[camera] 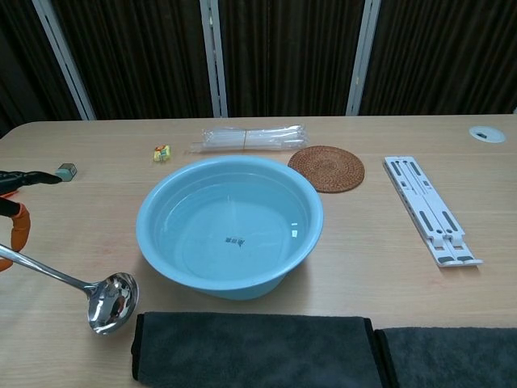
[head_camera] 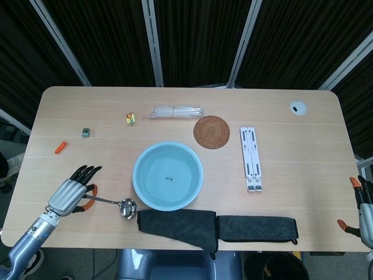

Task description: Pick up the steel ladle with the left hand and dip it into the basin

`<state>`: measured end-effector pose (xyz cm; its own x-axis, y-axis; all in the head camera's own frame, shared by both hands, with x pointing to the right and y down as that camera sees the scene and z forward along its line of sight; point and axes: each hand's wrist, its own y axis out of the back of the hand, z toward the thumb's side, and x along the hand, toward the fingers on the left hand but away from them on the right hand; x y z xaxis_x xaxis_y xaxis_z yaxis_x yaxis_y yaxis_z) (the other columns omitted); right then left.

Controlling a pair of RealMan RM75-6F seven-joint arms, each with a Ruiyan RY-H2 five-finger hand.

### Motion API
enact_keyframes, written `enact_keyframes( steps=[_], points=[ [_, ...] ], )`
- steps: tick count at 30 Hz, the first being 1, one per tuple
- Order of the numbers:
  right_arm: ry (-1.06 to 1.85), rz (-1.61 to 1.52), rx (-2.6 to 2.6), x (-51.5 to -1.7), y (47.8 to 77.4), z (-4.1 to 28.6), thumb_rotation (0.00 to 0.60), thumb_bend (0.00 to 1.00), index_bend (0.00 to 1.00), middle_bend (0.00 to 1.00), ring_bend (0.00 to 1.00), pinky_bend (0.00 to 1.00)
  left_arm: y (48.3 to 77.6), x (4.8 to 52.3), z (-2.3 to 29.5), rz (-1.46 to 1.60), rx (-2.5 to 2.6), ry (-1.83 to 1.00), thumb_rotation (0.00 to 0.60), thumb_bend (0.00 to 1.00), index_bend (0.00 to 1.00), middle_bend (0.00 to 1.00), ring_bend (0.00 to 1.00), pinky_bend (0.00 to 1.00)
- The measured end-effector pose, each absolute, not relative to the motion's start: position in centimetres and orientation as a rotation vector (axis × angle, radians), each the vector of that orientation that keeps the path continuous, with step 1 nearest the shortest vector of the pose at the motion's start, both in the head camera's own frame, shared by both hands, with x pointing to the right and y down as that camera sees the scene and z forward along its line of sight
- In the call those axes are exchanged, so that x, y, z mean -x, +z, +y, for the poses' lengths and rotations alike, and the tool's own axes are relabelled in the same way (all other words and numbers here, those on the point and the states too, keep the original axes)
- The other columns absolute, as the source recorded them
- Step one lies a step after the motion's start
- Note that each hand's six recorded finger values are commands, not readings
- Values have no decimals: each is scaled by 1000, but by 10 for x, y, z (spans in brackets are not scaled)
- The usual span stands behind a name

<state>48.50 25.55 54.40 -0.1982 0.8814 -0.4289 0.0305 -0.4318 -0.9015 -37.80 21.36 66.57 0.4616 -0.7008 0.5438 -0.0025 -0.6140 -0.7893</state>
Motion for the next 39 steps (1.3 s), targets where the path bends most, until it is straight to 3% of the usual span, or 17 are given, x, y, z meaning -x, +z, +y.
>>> enact_keyframes(
  steps=[13,29,39],
  points=[
    [1690,-1107,1430,-484,541,257,600,0,0,0,0,0,630,344,217,558,2090,-1029,600,400,616,0,0,0],
    [1720,-1090,1436,-486,549,256,600,0,0,0,0,0,628,337,167,729,2091,-1020,600,400,615,0,0,0],
    [1713,-1096,1440,-486,547,255,600,0,0,0,0,0,649,325,142,749,2041,-1068,600,401,615,0,0,0]
  ],
)
